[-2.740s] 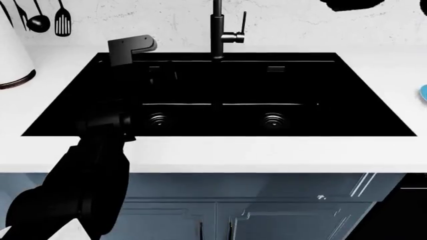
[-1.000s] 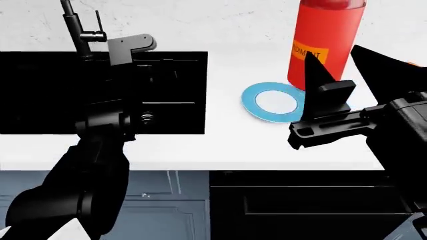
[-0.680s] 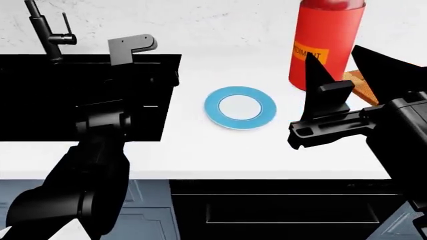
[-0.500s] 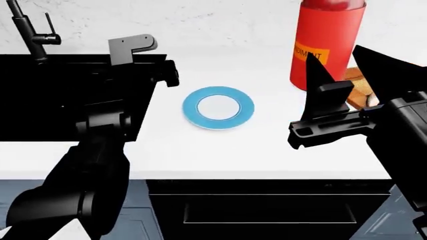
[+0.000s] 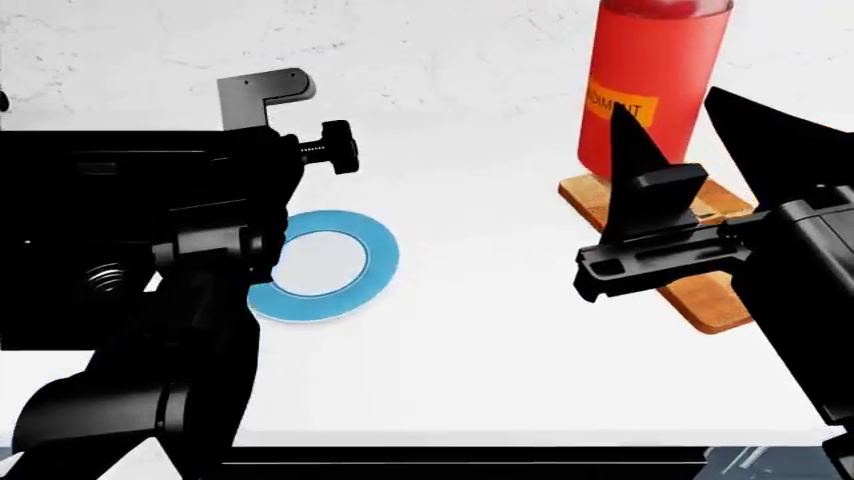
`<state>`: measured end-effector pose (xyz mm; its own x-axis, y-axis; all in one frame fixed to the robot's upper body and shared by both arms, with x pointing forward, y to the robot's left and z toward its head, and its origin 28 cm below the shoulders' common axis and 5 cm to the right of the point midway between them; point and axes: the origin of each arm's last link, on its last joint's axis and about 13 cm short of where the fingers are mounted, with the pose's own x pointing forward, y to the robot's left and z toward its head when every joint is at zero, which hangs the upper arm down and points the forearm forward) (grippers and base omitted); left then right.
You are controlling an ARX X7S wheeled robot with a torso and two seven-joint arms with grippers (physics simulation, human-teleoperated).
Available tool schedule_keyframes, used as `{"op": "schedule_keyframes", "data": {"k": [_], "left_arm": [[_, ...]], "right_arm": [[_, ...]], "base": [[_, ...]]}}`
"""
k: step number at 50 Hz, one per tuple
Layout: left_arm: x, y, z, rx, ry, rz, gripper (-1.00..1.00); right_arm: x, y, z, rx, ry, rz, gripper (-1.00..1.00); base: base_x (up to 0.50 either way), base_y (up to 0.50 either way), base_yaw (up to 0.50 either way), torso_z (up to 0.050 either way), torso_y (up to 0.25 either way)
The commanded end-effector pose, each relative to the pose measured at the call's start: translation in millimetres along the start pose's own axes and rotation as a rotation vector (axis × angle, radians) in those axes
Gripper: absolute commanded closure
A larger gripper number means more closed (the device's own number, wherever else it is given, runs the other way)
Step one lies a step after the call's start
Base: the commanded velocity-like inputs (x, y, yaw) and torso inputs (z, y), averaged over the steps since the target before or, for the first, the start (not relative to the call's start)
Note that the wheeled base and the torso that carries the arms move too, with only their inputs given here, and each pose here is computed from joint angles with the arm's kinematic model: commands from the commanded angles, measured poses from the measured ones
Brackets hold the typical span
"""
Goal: Pick the fish from the plate and place it on the cutting board. Then pick the condiment bottle from the cabinet and place it next to the cutting board.
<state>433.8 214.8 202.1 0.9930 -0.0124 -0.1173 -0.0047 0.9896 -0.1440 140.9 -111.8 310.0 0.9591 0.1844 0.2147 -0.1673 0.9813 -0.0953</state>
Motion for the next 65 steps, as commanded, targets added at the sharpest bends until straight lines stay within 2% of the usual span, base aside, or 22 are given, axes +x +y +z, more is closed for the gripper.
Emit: {"op": "schedule_keyframes", "data": {"k": [1,15,22,33,46,65], "left_arm": [[0.0,0.4,-0.5,0.001,-0.002,-0.001,-1.0],[0.1,0.1,-0.2,0.001,-0.003,-0.004,-1.0],[0.1,-0.4,-0.1,0.008,-0.005,-0.002,-1.0],[0.1,-0.4,-0.2,0.007,-0.006,-0.006,-1.0],[0.1,-0.4,-0.4,0.014,-0.005,-0.008,-1.0],[0.2,-0.9,-0.6,0.021,-0.005,-0.006,-1.0]], "right_arm": [[0.3,-0.8,0.8,0.006,-0.016,-0.002,1.0],[-8.8,2.0,-24.5,0.009,0.071,-0.021,1.0],[-19.1,0.2,-45.6,0.03,0.085,-0.029,1.0],[-15.7,2.0,-72.0,0.039,0.092,-0.025,1.0],[-9.2,3.8,-89.3,-0.002,0.074,-0.072,1.0],[-11.3,-1.0,-110.8,-0.01,0.114,-0.107,1.0]], "base": [[0.43,-0.38,0.0,0.0,0.0],[0.0,0.0,0.0,0.0,0.001],[0.0,0.0,0.0,0.0,0.0],[0.0,0.0,0.0,0.0,0.0],[0.0,0.0,0.0,0.001,0.0],[0.0,0.0,0.0,0.0,0.001]]}}
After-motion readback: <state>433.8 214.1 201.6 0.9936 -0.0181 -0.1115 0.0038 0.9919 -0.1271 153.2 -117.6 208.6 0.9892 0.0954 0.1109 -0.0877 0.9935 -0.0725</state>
